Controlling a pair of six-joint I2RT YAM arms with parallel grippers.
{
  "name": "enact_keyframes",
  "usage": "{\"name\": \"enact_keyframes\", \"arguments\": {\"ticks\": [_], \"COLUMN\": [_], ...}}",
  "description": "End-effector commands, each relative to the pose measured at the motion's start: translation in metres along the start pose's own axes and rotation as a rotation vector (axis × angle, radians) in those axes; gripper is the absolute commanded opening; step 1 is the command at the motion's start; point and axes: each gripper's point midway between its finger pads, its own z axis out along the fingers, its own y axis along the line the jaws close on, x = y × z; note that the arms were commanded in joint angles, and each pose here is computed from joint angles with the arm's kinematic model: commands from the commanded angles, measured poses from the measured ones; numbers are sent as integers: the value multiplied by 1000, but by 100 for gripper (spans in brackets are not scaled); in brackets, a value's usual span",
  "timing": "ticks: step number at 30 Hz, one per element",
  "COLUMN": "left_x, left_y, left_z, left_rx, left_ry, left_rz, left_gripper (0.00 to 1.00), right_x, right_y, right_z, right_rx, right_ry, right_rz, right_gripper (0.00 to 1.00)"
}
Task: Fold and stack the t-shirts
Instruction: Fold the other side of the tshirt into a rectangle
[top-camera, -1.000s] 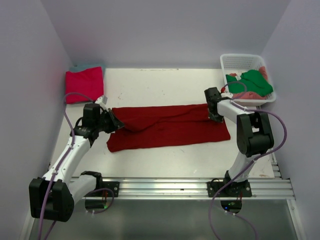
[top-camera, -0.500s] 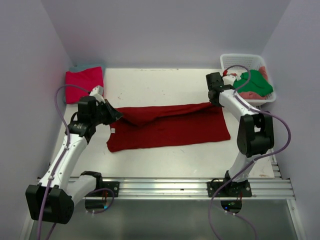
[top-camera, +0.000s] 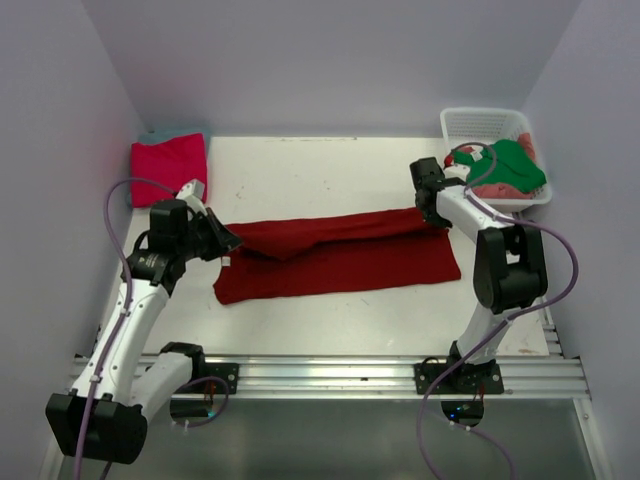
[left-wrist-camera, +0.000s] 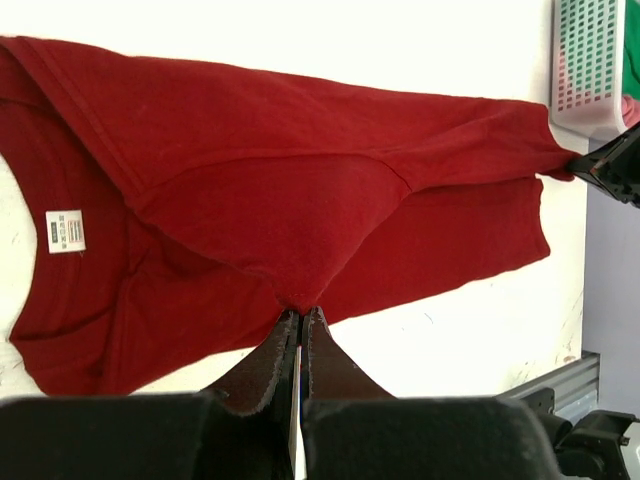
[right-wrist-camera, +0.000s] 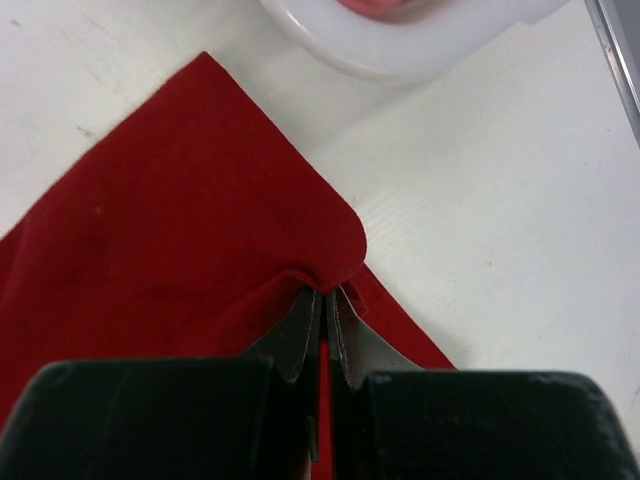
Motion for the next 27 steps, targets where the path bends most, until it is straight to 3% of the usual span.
{"name": "enact_keyframes", "arguments": {"ticks": [1, 11, 24, 27], "left_x": [9, 37, 22, 23], "left_y": [3, 20, 11, 8], "left_z": [-12, 1, -13, -15], "left_rx": [-7, -22, -27, -18], "left_ry": [19, 100, 37, 51], "left_rz": [21, -8, -24, -36], "left_gripper": [0, 0, 0, 18], "right_x": [-12, 11, 23, 18], "right_y": [-20, -22, -30, -32], "right_z": [-12, -9, -46, -56], "right_rx": [34, 21, -101, -117], "right_ry": [-56, 0, 40, 33], "right_rz": [31, 11, 8, -1], "right_gripper": [0, 1, 21, 29]}}
